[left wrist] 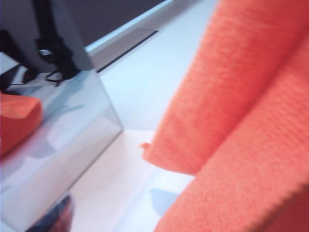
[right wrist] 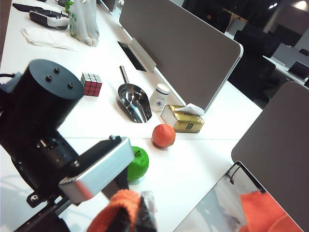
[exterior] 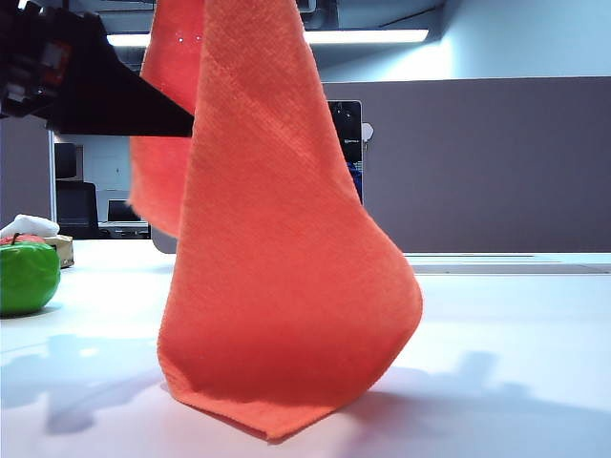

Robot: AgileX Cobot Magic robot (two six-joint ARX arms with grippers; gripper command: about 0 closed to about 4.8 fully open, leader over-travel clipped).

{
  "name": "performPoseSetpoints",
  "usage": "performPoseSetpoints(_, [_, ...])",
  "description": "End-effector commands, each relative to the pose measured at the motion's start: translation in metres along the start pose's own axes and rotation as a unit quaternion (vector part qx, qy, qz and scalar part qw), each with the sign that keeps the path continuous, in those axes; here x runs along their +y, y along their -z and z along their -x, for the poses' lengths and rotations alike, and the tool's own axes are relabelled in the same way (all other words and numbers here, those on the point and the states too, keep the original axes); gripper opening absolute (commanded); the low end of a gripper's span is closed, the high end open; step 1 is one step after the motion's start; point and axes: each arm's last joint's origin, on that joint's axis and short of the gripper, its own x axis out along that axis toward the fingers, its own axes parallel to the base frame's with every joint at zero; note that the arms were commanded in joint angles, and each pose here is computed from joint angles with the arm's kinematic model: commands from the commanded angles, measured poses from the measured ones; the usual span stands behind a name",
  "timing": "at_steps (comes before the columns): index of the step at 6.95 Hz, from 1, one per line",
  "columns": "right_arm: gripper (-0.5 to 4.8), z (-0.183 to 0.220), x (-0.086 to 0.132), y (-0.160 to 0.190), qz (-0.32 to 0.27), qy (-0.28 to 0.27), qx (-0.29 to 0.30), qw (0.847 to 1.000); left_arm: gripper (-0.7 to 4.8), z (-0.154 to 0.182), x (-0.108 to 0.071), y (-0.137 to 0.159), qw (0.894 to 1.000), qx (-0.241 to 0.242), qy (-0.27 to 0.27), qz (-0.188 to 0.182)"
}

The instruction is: Pick up the cloth from the table and use it to cover the mirror.

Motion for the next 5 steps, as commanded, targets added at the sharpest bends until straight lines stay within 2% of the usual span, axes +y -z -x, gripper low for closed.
performPoseSetpoints(1, [-0.06, 0.0137, -0.0065, -0.0125, 0.0, 0.022, -0.043, 0.999, 3.39, -0.0105, -0.0031, 0.0159, 0.997, 0.037, 0.066, 0.035])
performPoseSetpoints(4, [-0.06, 0.0166, -0.0093, -0.0127, 0.009, 0.059, -0.029, 0.998, 3.31, -0.012, -0.0019, 0.0175, 0.997, 0.044, 0.052, 0.035])
performPoseSetpoints(5, [-0.06, 0.0169, -0.0114, -0.0116, 0.007, 0.097, -0.011, 0.995, 3.24, -0.0123, 0.0006, 0.0157, 0.998, 0.043, 0.023, 0.027])
